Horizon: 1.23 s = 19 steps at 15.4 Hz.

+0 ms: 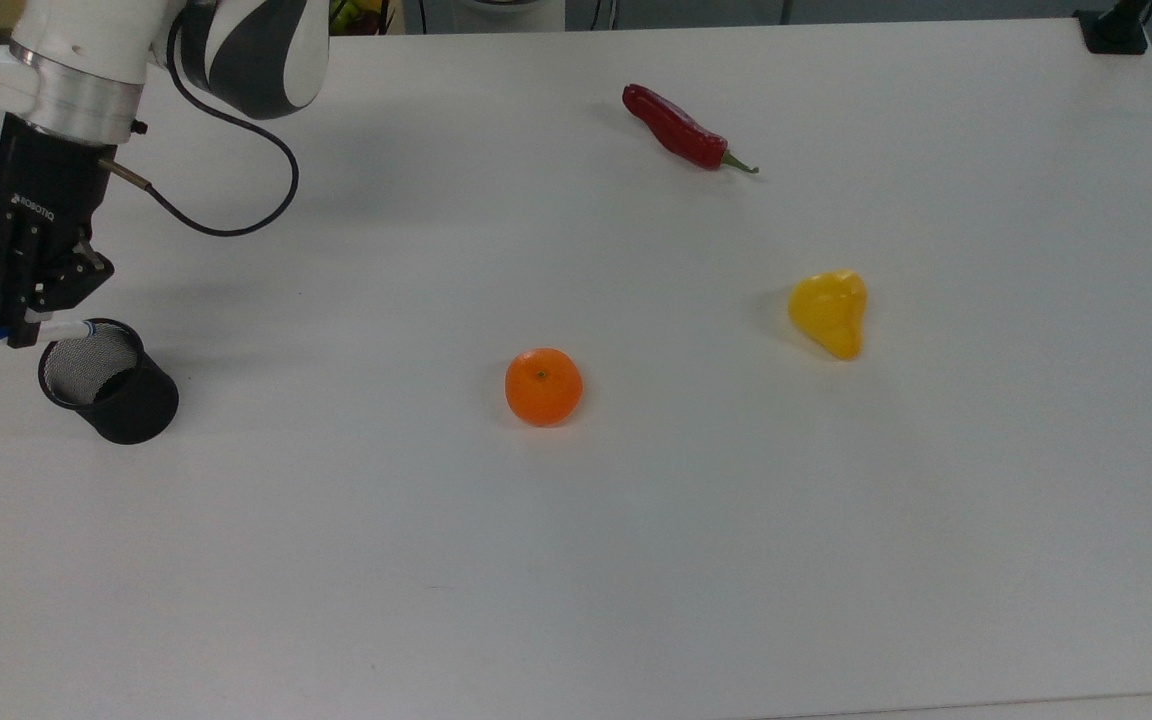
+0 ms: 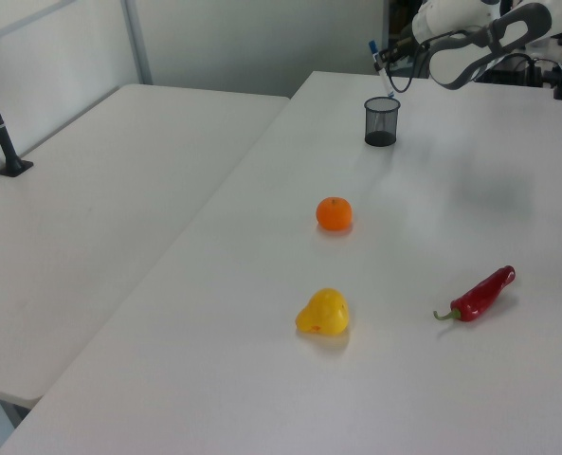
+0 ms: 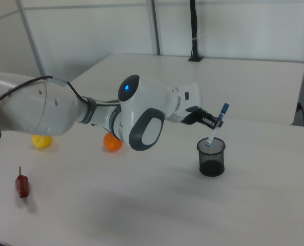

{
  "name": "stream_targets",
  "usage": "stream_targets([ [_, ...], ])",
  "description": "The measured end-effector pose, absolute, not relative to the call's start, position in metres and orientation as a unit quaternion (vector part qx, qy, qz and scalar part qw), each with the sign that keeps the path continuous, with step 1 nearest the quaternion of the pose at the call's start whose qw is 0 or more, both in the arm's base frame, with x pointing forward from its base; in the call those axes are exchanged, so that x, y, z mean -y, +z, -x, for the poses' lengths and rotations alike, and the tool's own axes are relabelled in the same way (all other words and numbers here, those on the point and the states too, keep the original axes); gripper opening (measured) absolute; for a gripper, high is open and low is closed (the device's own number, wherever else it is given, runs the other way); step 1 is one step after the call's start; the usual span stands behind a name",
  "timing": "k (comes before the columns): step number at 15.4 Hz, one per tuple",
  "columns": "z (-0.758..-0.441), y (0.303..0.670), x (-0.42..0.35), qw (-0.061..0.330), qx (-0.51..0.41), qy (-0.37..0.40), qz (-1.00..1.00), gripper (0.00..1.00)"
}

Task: Place marker
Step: 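Lower the marker into the pen cup and open the gripper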

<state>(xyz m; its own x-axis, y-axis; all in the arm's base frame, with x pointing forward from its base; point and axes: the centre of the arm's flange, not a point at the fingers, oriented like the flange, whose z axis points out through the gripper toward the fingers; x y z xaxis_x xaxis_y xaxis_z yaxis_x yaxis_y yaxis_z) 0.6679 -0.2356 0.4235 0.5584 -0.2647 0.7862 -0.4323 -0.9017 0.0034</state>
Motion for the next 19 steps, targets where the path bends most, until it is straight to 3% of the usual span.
stream_targets([
  [5, -0.672, 0.399, 0.233, 0.100, 0.194, 0.418, -0.882, 0.17],
  [11, -0.673, 0.397, 0.231, 0.099, 0.193, 0.417, -0.883, 0.19],
  [16, -0.673, 0.397, 0.231, 0.099, 0.193, 0.418, -0.882, 0.62],
  [19, -0.673, 0.398, 0.231, 0.099, 0.192, 0.418, -0.882, 0.74],
])
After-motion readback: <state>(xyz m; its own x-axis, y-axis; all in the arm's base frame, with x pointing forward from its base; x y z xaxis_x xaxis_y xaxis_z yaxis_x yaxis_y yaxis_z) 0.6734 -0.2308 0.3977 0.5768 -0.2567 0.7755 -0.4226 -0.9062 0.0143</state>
